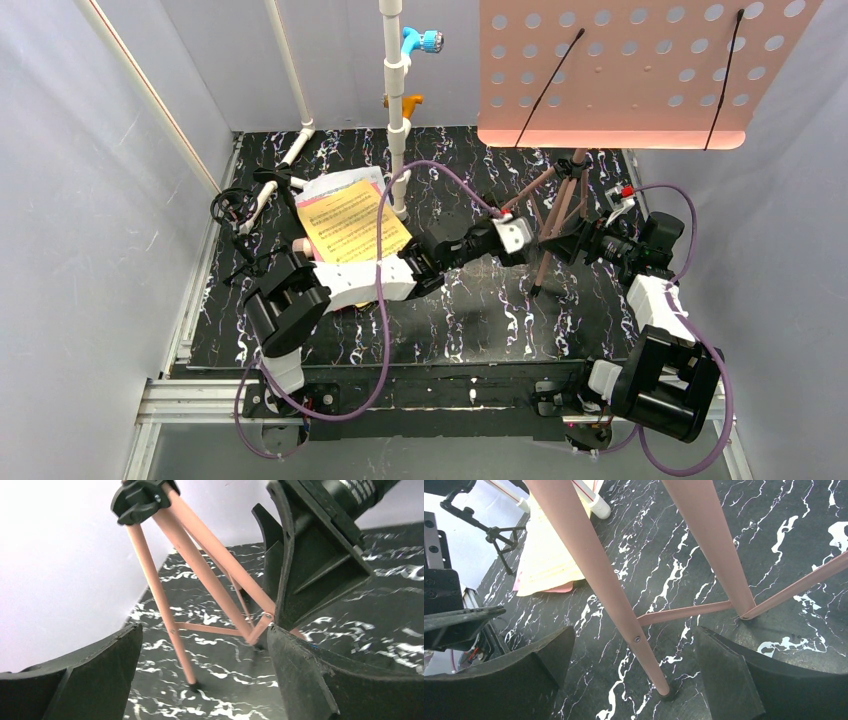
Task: Pack up the instrument practice props
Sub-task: Unscrew the knob on the music stand.
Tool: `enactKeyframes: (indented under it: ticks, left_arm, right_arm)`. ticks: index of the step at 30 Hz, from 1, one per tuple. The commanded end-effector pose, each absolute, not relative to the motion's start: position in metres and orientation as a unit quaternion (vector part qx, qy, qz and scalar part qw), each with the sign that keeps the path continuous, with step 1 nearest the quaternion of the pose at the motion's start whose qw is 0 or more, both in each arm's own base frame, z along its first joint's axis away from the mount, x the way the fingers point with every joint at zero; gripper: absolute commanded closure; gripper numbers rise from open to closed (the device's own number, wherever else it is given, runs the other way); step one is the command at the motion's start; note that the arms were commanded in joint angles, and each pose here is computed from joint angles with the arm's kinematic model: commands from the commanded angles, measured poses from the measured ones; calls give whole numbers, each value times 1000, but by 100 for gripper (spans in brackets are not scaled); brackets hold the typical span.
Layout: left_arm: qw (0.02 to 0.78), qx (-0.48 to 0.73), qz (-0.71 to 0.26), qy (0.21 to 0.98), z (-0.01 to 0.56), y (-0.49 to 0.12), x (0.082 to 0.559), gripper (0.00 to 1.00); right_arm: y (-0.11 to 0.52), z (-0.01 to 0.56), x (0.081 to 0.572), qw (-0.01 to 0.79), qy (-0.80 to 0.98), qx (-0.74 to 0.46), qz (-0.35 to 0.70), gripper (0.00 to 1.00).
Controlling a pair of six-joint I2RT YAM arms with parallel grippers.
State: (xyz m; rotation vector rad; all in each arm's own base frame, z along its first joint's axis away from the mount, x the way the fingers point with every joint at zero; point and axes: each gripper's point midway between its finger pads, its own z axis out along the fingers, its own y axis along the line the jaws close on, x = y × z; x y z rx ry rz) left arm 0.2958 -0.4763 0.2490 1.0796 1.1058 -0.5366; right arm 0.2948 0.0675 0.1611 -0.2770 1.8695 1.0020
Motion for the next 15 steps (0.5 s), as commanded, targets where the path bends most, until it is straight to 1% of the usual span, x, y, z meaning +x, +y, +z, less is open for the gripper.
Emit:
enactKeyframes:
  ticks: [1,4,11,12,15]
  left_arm:
    - [736,538,-113,396,285,-476,305,8]
    - [749,539,-83,377,298,-485,310,13]
    - [767,540,-37,343,318,-508,324,34]
    - [770,537,-33,343,321,-511,327,36]
    - [778,529,-37,337,331,-519,330,38]
  right_arm:
    - [67,174,301,496,757,-140,402,2]
    - [67,173,301,496,758,-139,401,2]
    - [67,174,301,497,758,-142,399,2]
    - [67,173,301,497,758,-142,398,2]
    - [67,173,301,497,758,-143,398,2]
